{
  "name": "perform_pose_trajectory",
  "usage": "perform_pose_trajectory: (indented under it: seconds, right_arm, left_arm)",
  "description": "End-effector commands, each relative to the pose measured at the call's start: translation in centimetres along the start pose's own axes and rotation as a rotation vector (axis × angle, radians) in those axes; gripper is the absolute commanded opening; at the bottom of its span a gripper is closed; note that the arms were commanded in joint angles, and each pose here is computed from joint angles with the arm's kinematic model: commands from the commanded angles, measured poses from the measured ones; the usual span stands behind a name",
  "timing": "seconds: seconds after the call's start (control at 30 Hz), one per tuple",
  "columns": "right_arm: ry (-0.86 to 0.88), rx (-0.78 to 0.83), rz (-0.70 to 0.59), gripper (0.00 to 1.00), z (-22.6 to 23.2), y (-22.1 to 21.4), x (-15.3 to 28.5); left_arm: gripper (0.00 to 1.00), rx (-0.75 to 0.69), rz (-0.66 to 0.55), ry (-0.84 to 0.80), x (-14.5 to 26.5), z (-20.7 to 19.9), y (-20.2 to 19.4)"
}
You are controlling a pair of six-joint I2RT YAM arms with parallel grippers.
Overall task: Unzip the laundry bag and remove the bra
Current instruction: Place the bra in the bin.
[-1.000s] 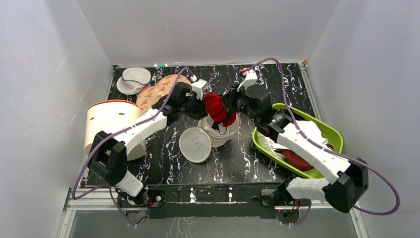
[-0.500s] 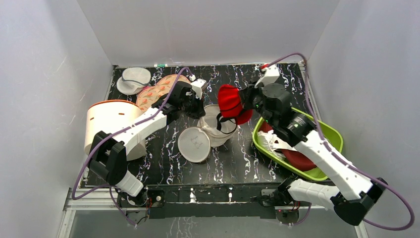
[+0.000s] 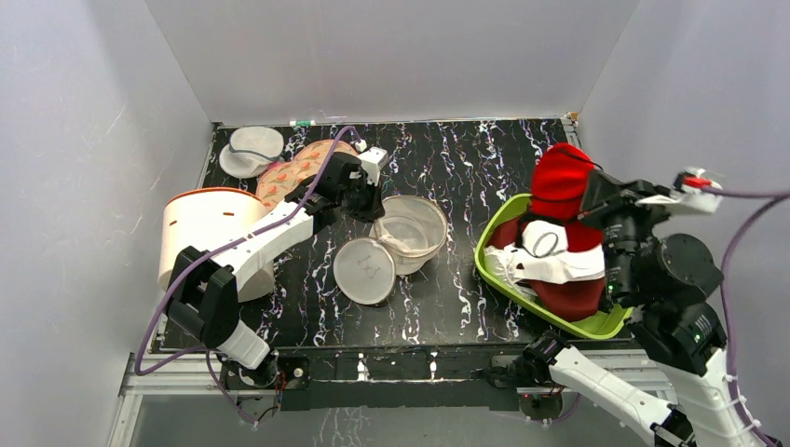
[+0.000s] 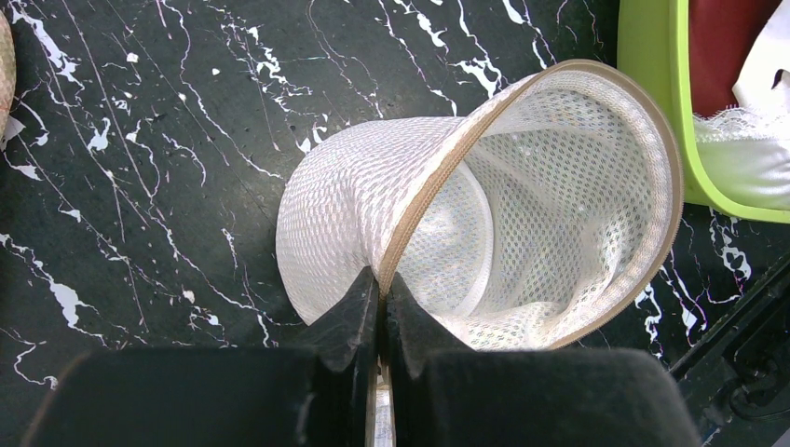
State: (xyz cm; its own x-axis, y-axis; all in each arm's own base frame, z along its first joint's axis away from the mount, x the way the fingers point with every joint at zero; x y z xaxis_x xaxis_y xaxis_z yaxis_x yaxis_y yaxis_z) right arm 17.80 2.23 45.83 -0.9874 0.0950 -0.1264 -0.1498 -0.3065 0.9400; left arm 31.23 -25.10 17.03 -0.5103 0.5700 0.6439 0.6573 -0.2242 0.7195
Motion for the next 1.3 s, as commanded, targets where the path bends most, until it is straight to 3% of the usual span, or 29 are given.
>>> perform_pose_trajectory:
  seconds: [0.0,0.2,0.4,0.73,0.9,1.03,1.2,1.27]
  right_arm:
    - [-0.248,0.088,0.009,0.00,-3.8,-2.2,-0.2]
    - [-0.531,0.227,0.067,0.00,-6.0,-7.3,-1.3]
    - [-0.618,0.291,0.083,0.00,-6.4,-9.8,-2.0]
    - [-0.770,0.338,0.036,0.00,-10.3,-8.9,0.2]
    - [-0.786,0.411,0.058,0.00,-10.4,-11.0,-0.5]
    - [-0.717,0.308,0.145,0.00,-8.7,-15.2,-3.8]
    - [-0.759,0.184,0.365,0.00,-11.5,-23.0,-6.1]
    - [-0.759,0.132,0.386,0.00,-12.4,-24.8,-6.0]
  left_arm:
    - [0.00,-0.019,-0.059,-0.004,1.3,-0.6,2.0]
    - [0.00,-0.015,-0.049,-0.004,1.0,-0.5,1.7]
    - [0.00,-0.017,-0.048,0.003,1.1,-0.4,1.7]
    - [0.00,-0.019,-0.068,-0.010,1.6,-0.7,2.1]
    - [0.00,-0.014,-0.076,-0.033,1.8,-1.1,2.2]
    - [0.00,-0.013,-0.080,-0.043,1.8,-1.3,2.2]
    - [0.00,-0.017,-0.067,-0.025,1.6,-1.1,1.9]
    - [0.00,-0.019,-0.066,-0.024,1.5,-1.1,1.9]
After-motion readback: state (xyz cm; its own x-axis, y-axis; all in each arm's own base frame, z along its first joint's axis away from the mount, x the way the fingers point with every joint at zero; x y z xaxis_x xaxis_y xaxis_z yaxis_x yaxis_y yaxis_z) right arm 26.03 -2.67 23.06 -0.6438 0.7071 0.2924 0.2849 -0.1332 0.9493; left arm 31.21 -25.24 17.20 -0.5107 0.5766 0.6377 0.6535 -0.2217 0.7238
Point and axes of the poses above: each gripper's point midway between its finger pads, its own x axis back along the fingers, its own z axis along the line the jaws close on, y = z × x, the point moved 3 cm from there along x, back along the fingers, and after that the axes turned 1 degree about x, right-handed, at the moved point
